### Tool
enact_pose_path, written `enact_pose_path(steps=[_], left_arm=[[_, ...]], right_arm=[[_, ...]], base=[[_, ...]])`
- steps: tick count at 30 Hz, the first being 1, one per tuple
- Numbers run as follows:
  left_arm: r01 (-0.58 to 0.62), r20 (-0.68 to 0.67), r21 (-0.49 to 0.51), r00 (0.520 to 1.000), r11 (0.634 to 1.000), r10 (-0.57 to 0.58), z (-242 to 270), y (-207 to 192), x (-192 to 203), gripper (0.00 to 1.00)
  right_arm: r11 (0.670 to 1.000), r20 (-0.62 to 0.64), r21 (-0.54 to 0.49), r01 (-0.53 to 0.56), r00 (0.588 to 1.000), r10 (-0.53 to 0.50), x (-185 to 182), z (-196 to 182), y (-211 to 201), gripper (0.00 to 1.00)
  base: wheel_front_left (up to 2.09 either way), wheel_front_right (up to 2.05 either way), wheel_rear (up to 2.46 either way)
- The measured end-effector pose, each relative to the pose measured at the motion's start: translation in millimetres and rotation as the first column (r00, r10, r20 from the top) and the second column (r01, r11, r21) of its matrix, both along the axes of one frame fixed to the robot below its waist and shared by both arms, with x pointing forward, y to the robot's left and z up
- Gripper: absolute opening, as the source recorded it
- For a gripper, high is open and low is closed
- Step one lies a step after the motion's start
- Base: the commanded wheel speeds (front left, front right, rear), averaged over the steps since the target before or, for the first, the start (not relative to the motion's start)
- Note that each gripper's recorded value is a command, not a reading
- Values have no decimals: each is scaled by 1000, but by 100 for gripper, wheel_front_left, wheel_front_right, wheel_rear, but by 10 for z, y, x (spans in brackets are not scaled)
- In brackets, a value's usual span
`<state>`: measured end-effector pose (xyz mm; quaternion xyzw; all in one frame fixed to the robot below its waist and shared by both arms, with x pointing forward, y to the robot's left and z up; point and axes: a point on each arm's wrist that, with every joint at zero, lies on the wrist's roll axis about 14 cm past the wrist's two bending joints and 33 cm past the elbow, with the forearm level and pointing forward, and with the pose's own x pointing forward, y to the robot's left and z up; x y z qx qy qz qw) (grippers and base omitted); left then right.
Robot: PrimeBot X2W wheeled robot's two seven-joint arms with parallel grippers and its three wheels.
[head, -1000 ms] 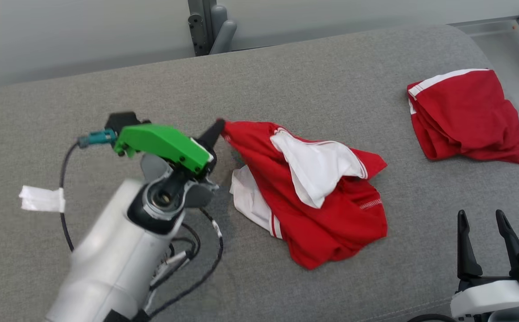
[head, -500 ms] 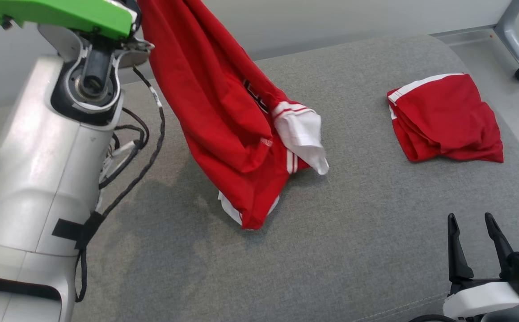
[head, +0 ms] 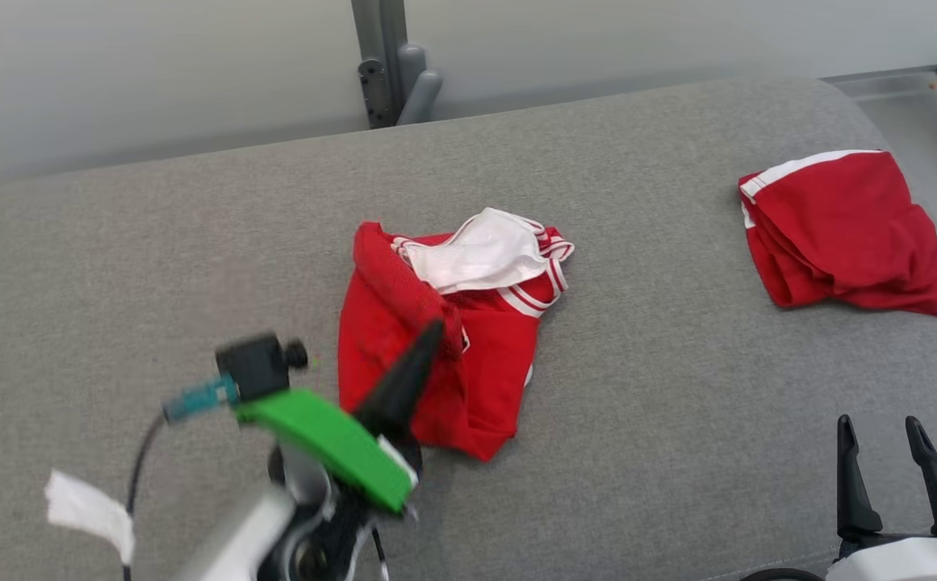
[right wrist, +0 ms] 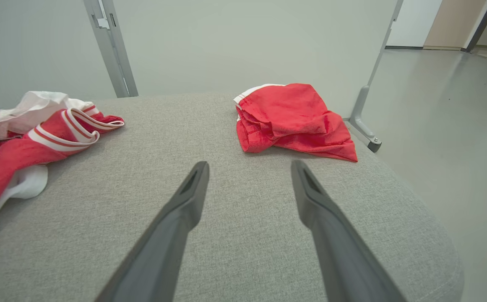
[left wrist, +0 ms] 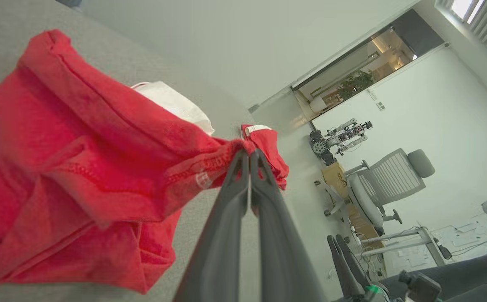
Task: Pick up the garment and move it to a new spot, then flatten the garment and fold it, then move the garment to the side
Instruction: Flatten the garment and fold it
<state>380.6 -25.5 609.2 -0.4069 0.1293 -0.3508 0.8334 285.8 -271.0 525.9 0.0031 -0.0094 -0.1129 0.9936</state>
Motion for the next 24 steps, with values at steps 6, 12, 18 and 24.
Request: enact_pose_path(steps=[6,12,18,24], left_arm=[[-50,-333,22,941,999,55,-1000,84,-790,0],[-120,-451,158,874,980,180,-1650,312,-1142,0],[-175,-390,379,860,909,328,-2071,708,-1287,0],[-357,-338,339,817,870,467,-1914,1067,-1011,0]], right_arm=[[997,-8,-4,-76,997,76,181,-23,206,100],[988,-20,-3,-155,988,155,338,-66,435,100],[978,-21,2,-209,978,209,415,-75,606,100],[974,-15,-1,-227,974,227,439,-55,659,100]], base=[[0,0,0],[0,0,0],[0,0,0],[0,0,0]])
